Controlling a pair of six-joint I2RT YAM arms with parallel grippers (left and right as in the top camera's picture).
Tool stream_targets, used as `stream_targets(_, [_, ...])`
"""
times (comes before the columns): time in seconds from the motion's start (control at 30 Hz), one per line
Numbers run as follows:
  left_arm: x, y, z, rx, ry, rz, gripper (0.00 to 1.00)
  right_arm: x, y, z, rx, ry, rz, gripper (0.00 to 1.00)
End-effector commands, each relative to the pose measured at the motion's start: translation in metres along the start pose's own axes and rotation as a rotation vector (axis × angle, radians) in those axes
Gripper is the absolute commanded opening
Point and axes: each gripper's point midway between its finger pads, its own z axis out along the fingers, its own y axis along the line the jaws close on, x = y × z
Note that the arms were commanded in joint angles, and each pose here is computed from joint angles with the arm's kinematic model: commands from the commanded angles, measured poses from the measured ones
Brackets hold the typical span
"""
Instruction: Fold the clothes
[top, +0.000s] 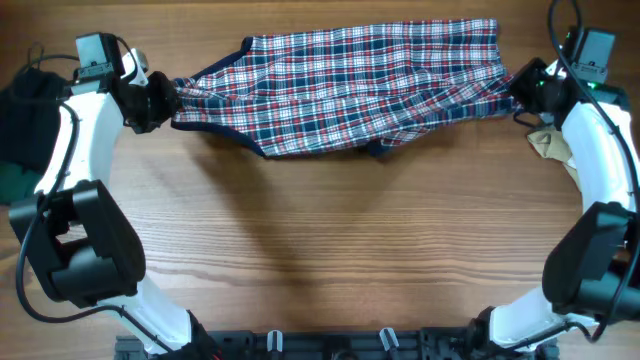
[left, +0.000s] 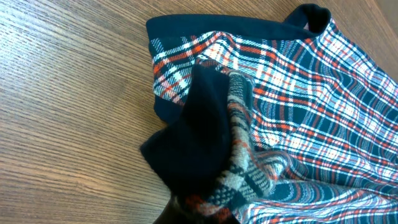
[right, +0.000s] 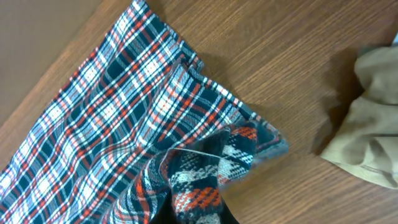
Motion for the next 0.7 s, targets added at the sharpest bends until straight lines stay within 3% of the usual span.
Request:
stream_targets(0.0, [-0.013,-0.009,-0.014,0.025,-0.048,-0.003,0.04,0.005,0.001,0.029,0.002,0.033,0.014,0.05])
stream_targets(0.47, [-0.012,-0.031,0.008,0.04,-0.06,0.065,0.04,0.005,0.02,0.085,-0.068,-0.021,-0.016,0.04])
stream_targets(0.67, [-0.013,-0.025,0.009,0.007,-0.067,0.062,0.05,0.0,0.028,0.093,-0.096,-0.054,-0.017,0.47])
